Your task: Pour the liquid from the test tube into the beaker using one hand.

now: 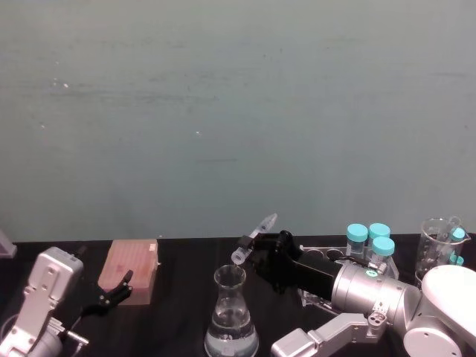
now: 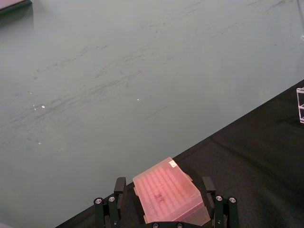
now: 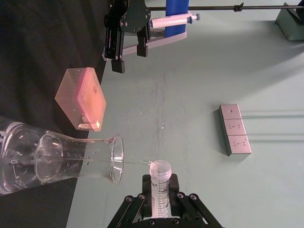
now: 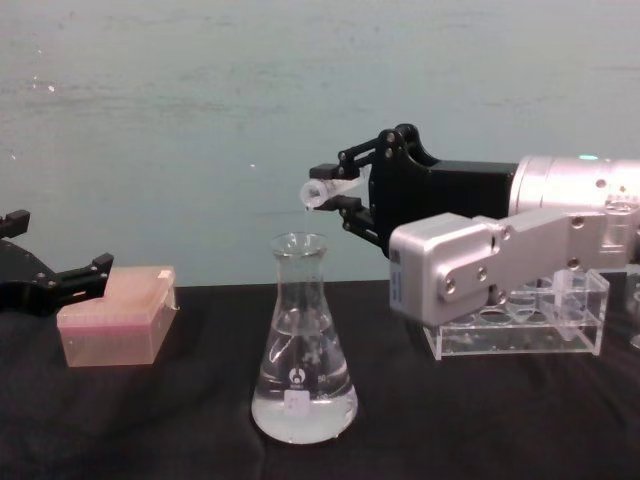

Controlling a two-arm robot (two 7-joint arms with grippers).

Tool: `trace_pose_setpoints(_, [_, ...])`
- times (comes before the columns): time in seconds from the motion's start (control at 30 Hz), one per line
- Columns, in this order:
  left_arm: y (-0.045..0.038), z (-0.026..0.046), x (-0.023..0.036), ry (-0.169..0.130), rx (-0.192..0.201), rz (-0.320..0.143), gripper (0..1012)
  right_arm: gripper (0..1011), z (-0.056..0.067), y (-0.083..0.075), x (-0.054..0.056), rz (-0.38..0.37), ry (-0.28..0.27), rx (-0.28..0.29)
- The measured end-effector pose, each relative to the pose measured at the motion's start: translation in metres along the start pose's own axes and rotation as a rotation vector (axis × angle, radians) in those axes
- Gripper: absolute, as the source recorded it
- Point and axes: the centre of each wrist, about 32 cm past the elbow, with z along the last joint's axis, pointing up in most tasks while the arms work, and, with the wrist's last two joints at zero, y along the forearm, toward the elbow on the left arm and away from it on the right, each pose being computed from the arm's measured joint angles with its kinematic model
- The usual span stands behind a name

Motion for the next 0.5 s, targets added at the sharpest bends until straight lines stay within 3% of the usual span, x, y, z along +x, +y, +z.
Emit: trace_pose_setpoints(0.5, [0.0,0.0,0.0,0.0,0.0,0.0,1000,198,-0.0003,-0.0005,0.0004,-0.004,-0.041,0.001])
